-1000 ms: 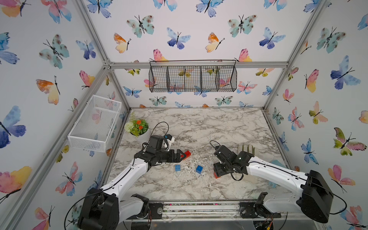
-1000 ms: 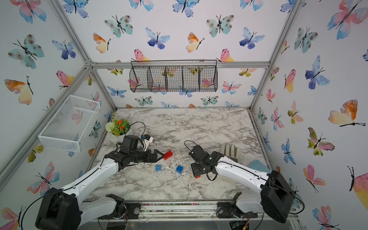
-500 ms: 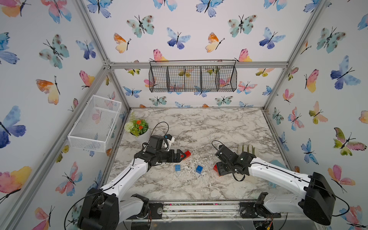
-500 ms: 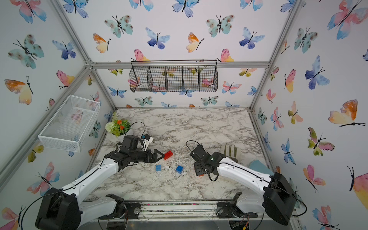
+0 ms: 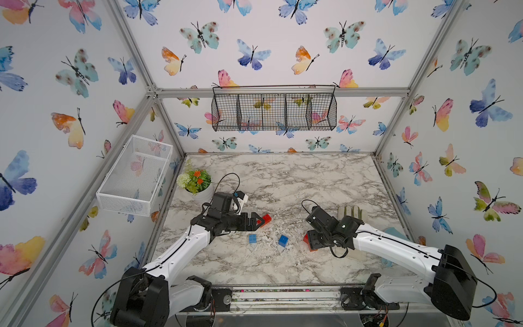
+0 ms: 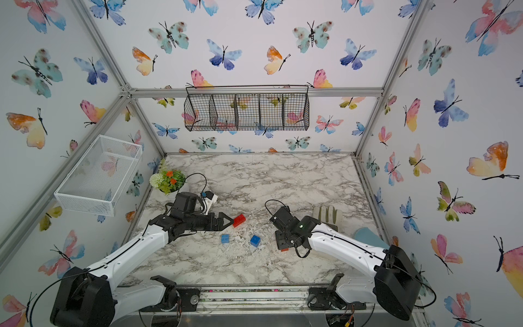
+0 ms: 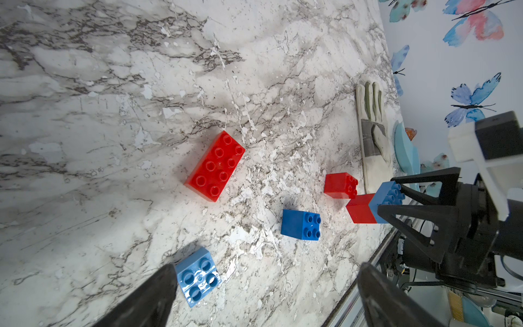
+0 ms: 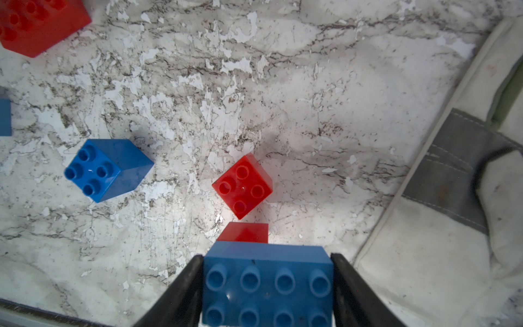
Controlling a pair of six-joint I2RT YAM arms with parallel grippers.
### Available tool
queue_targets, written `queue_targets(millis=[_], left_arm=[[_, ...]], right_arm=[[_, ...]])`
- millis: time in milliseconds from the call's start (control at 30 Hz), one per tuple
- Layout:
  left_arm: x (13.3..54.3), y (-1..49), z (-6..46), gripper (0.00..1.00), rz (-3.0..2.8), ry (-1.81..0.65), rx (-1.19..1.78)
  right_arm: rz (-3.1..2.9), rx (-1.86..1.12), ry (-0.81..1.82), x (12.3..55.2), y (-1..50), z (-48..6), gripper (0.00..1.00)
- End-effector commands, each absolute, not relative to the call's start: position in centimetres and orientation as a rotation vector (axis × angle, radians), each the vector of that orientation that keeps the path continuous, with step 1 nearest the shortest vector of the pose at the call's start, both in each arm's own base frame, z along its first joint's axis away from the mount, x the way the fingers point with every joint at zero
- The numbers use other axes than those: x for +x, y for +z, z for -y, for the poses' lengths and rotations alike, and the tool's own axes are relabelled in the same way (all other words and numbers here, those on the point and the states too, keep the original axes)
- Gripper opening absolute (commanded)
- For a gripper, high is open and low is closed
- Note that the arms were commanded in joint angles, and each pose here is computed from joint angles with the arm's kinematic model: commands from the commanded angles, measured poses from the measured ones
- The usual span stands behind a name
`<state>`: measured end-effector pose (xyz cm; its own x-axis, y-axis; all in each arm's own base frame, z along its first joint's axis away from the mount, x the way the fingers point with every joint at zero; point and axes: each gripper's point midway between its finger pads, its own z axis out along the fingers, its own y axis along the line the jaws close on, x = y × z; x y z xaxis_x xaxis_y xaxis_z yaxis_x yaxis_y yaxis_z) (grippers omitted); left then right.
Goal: Assemble a giraffe with lego
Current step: Adjust the lego brick at the center of the board.
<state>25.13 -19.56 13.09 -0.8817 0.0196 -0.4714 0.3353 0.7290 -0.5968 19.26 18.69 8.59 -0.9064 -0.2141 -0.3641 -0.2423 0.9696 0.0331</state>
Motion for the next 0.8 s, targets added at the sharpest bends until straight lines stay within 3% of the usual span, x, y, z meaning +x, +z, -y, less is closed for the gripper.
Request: queue_targets(millis=[0,767], left_arm=[[25.0,13.5,19.7,0.98,-2.485,-0.979,0.296],[25.0,13.6,19.7,0.98,-2.48,-0.979,0.297]], right_arm=[[-2.769,-0.216,0.062,19.2,8.1,-17.8,0.56],[-2.648,-0.06,-0.017,21.7,9.0,-17.0,0.58]])
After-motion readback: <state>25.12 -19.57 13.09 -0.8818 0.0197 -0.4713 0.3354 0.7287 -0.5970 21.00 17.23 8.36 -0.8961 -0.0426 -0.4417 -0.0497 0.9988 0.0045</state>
